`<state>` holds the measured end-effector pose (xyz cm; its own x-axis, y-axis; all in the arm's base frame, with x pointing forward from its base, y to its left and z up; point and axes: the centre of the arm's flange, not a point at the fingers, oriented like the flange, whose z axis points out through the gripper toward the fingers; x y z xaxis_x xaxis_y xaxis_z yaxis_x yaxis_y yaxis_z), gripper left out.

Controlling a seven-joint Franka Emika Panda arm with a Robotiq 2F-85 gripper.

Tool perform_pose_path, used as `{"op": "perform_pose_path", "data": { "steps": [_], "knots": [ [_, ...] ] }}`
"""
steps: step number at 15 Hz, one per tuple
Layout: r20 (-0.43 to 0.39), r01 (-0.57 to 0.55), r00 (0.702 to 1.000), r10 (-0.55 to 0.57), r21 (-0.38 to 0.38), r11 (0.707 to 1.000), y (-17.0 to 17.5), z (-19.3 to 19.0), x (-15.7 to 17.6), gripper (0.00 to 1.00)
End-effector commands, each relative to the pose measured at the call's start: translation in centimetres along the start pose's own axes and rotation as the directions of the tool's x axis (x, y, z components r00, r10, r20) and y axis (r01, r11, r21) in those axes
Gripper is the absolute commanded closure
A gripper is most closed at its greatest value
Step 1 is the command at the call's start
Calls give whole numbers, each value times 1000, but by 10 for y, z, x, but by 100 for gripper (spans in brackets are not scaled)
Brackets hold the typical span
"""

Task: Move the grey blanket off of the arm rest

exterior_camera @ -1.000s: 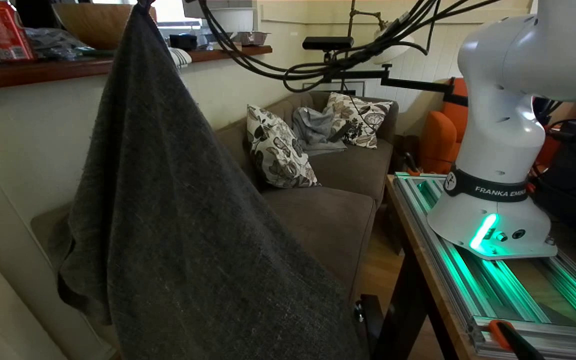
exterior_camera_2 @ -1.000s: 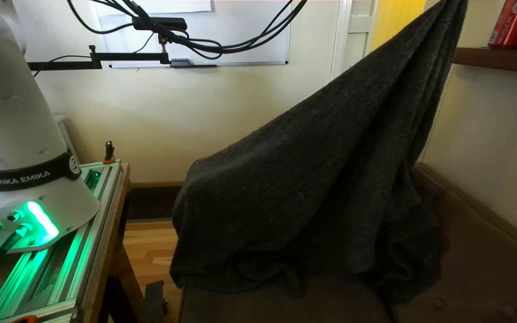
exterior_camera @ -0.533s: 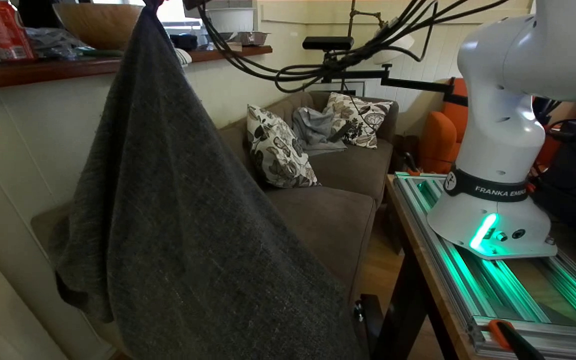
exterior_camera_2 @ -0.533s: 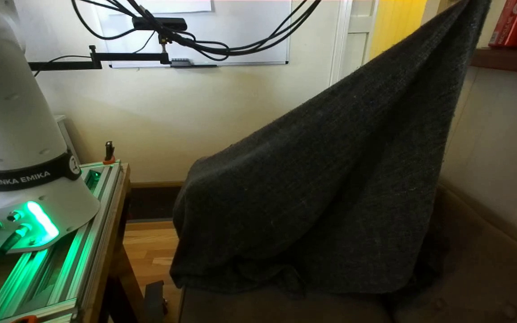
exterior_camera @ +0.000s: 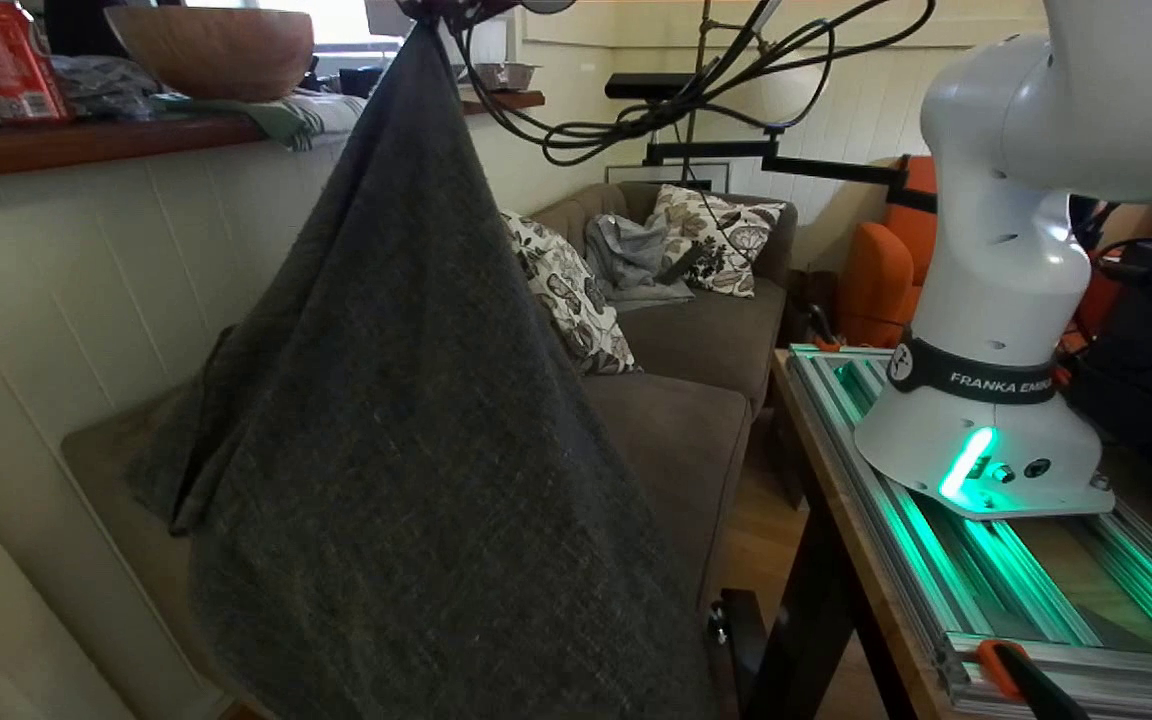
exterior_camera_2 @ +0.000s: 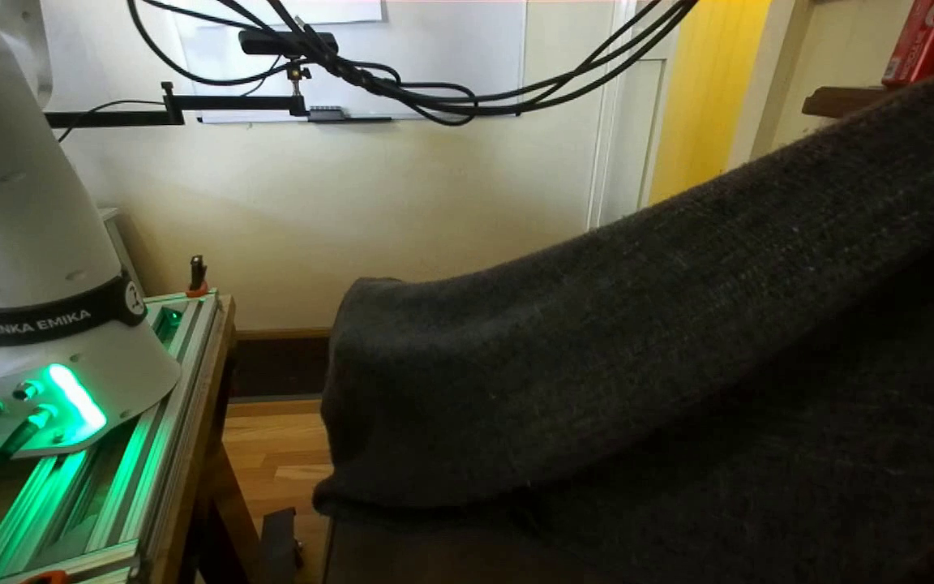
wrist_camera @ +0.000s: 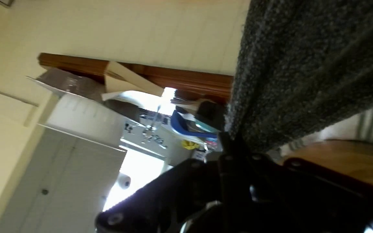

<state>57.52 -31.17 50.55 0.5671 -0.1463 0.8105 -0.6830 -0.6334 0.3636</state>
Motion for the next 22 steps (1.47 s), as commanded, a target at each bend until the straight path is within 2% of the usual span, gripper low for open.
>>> {"op": "perform_pose_path", "data": {
  "steps": [1,5,10,11,13,15,18,22],
  "knots": [
    [0,-14,1000,14,-195,981,35,19,-8,100],
    [3,-63,998,69,-376,924,64,34,-12,100],
    [-30,-115,992,119,-563,818,71,37,-14,100],
    [16,-73,995,100,-562,824,62,34,-18,100],
    [152,32,988,36,-425,905,32,29,-35,100],
    [197,77,980,-9,-337,938,-11,30,-62,100],
    [277,160,956,-97,-212,964,-62,36,-101,100],
    [389,259,893,-227,-33,965,-105,51,-151,100]
  ]
}}
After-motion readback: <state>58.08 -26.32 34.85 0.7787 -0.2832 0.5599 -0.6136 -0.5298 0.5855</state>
